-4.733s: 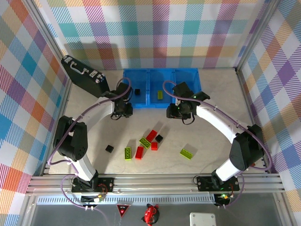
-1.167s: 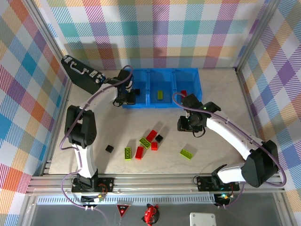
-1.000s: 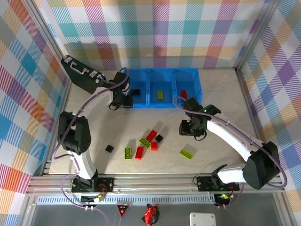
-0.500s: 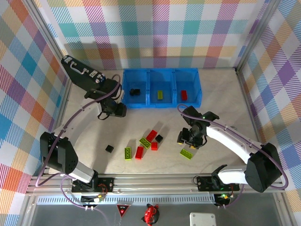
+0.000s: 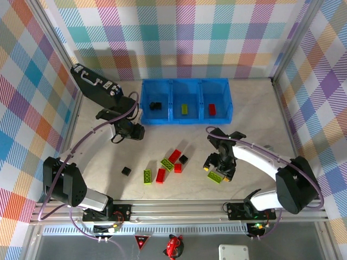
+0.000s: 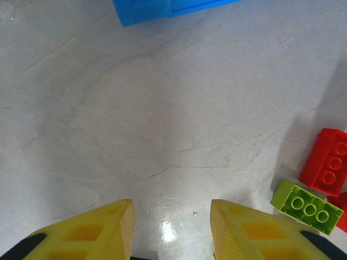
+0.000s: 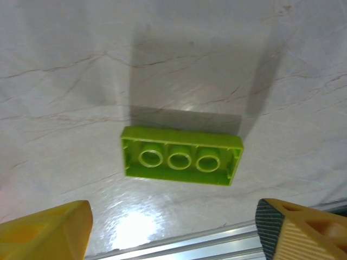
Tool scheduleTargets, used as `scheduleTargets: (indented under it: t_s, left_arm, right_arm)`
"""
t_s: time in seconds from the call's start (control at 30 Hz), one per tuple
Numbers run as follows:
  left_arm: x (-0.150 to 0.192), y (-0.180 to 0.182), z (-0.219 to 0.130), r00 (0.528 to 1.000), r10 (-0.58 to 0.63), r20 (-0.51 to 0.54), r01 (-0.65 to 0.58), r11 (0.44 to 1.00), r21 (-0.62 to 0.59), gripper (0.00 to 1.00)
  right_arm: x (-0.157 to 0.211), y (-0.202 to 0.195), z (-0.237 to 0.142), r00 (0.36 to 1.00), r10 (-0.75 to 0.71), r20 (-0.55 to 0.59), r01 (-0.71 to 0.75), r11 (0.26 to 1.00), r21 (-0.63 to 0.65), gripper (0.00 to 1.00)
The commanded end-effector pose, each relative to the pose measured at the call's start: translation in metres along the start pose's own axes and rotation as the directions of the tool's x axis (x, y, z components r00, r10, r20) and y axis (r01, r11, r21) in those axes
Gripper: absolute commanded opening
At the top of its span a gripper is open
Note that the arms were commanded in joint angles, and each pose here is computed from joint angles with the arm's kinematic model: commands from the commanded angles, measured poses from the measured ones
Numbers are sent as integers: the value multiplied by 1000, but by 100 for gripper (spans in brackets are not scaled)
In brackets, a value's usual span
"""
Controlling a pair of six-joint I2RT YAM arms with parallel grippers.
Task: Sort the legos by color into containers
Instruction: Pick up the lego from the bottom-center of the table.
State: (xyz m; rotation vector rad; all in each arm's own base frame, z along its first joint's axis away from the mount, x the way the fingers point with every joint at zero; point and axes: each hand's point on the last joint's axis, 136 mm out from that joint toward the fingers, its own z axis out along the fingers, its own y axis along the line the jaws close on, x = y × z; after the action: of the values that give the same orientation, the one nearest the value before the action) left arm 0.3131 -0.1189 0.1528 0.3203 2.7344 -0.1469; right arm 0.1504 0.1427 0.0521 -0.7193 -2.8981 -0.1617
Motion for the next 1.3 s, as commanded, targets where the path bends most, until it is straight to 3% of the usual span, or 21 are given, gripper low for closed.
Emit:
scheduleTargets:
  t_s: [0.0,0.63,1.27]
  left_arm:
    - [0,-2,-4,1000,21,15,-22,1000,8,42]
    - [1,-3,-4,1000,24,13,-24,1000,13,43]
    - [1,0,-5,1000,25,17,-25,1000,-6,43]
  right_arm:
    - [4,-4,12,999,34,-30,-33,999,29,83]
    - [2,-5,38,998,56,-41,-56,998,7,83]
    - [1,-13,34,998,62,-16,-62,997,36,65]
